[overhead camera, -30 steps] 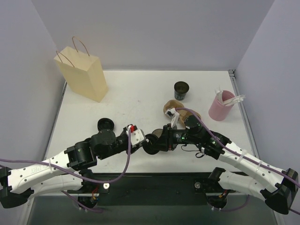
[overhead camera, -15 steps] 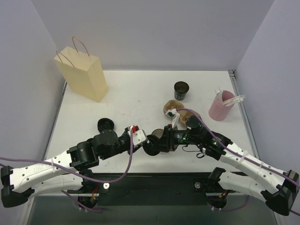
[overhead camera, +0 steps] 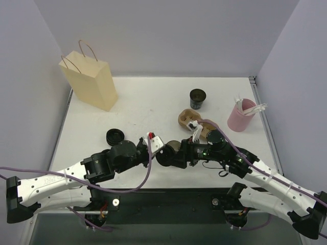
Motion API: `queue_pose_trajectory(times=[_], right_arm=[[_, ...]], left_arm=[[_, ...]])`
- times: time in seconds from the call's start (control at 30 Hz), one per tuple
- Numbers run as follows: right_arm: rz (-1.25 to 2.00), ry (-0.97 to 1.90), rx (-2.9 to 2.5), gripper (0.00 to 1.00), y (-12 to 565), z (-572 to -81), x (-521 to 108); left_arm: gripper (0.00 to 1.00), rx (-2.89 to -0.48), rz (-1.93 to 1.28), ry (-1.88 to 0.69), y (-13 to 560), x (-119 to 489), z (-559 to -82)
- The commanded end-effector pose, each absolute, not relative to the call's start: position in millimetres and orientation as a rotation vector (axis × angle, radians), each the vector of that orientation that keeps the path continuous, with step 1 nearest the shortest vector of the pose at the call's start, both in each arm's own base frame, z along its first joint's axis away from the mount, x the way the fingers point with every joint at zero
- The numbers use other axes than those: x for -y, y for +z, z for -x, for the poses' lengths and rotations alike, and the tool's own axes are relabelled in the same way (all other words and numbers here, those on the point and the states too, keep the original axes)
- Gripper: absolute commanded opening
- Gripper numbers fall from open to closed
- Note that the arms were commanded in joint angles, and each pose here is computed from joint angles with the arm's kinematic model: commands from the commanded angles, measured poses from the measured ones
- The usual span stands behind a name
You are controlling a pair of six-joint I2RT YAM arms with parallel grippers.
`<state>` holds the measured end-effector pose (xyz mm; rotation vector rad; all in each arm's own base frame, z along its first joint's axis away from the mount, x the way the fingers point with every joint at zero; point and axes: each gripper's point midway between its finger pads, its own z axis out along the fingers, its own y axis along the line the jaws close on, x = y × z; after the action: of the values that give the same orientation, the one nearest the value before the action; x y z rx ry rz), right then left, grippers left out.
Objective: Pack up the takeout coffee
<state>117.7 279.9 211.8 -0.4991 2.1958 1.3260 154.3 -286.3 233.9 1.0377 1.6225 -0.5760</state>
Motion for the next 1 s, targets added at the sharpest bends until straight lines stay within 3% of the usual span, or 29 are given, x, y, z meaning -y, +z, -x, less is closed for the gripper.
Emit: queue_pose_trajectory(times=[0.0,0.13,0.37,0.57,0.97], right_arm=[[0.323,1.078,-2.167,0.74,214.6,-141.0,-243.4],[0.167,0.872,-2.156,0.88,216.2,-154.1,-202.5],[0.05,0.577,-2.207,0.88,201.8,-162.7,-152.8],[0.021,0.526,-2.218,0.88,192.9,-159.9,-139.8],[-0.007,0.458,-2.206,0.88,187.3,-163.2,-127.6]], left_arm=[[0.0,-1.757,-0.764,-0.495,239.3,276.8,-181.6],[0.0,-1.887,-0.659,-0.349,232.8,276.9,-201.8],[0.0,-2.078,-0.585,-0.307,220.6,316.7,-218.8],[0.0,-2.283,-0.506,-0.201,202.3,322.9,-227.5],[0.0,-2.477,-0.412,-0.258,168.4,321.9,-225.0]])
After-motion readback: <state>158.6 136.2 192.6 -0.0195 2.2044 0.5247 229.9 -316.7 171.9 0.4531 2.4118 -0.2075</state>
